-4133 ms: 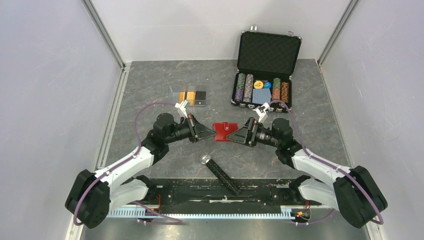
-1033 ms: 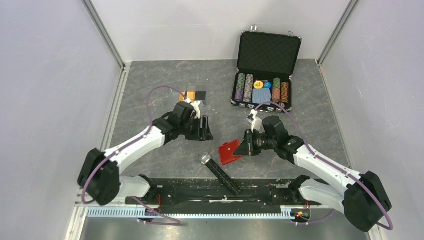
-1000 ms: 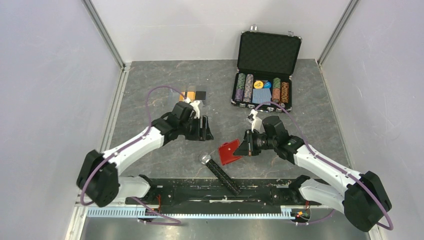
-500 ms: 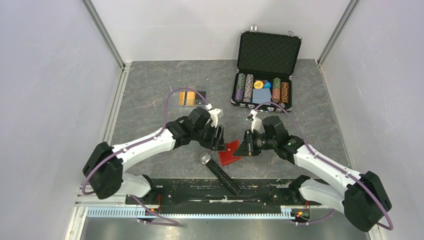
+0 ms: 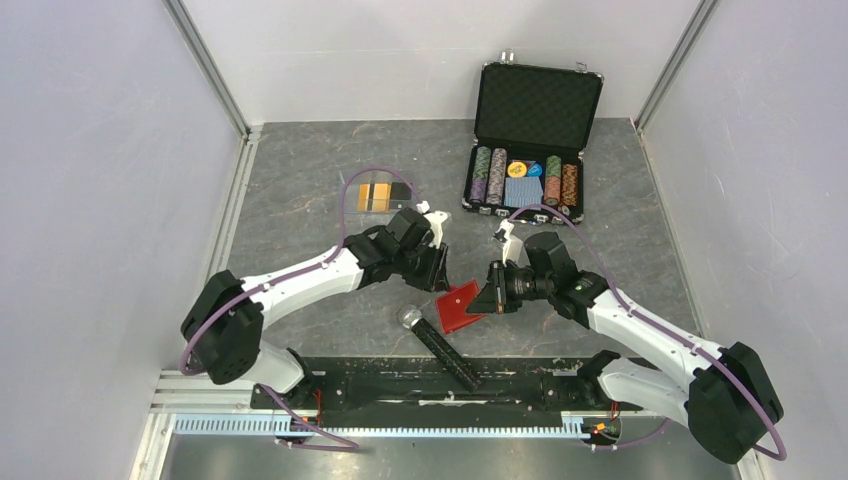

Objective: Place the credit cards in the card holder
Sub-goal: Open the card holder at the center of the board.

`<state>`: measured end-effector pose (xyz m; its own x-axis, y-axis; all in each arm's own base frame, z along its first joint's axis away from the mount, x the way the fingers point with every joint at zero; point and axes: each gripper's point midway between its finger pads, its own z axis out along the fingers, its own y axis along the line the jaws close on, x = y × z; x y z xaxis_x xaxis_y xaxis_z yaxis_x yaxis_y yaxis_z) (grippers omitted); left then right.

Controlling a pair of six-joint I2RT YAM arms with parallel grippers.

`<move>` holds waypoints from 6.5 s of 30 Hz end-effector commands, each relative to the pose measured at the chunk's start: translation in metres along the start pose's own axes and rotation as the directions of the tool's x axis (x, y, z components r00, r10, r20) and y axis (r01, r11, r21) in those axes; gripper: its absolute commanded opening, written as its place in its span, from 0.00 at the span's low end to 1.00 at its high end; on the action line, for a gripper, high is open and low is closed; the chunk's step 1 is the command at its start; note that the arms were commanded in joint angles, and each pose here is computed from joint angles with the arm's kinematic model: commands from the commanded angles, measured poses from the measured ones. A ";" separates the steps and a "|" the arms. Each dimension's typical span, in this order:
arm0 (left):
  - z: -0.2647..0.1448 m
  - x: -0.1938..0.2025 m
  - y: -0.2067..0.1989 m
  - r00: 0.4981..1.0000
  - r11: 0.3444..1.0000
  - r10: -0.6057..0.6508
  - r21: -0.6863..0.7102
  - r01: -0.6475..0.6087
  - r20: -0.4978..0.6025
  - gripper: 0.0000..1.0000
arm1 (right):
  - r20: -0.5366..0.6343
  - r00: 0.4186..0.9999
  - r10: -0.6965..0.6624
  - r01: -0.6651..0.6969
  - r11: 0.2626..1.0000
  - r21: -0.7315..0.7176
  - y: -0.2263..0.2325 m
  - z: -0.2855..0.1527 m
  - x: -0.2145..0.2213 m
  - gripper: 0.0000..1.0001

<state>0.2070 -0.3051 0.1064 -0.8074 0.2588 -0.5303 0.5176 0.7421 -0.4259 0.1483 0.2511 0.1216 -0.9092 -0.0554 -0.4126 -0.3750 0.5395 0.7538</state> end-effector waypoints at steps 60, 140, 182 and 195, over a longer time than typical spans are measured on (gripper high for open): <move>-0.145 -0.079 -0.110 0.929 0.883 0.344 0.289 -0.370 0.140 0.02 | 0.246 0.751 -0.613 0.626 0.779 0.029 0.080 -0.033 -0.094 0.96; -0.072 -0.005 -0.025 1.000 0.999 -0.014 0.033 0.014 0.007 0.54 | 0.304 0.893 -0.331 0.357 0.934 -0.032 0.093 -0.021 -0.101 0.00; -0.120 -0.040 -0.057 0.984 0.979 -0.104 0.191 0.076 0.145 0.64 | 0.275 0.925 -0.262 0.272 0.962 0.001 0.078 -0.018 -0.093 0.00; -0.110 -0.033 -0.023 0.978 0.979 -0.162 0.148 0.143 0.129 0.79 | 0.293 0.935 -0.198 0.212 0.977 -0.017 0.084 -0.023 -0.100 0.00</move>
<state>0.1880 -0.2681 0.2161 -0.8460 0.0348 -0.5320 0.4239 0.6491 -0.6317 0.2013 0.2811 0.2187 -0.7403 0.0500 -0.6704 -0.5532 0.5213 0.6497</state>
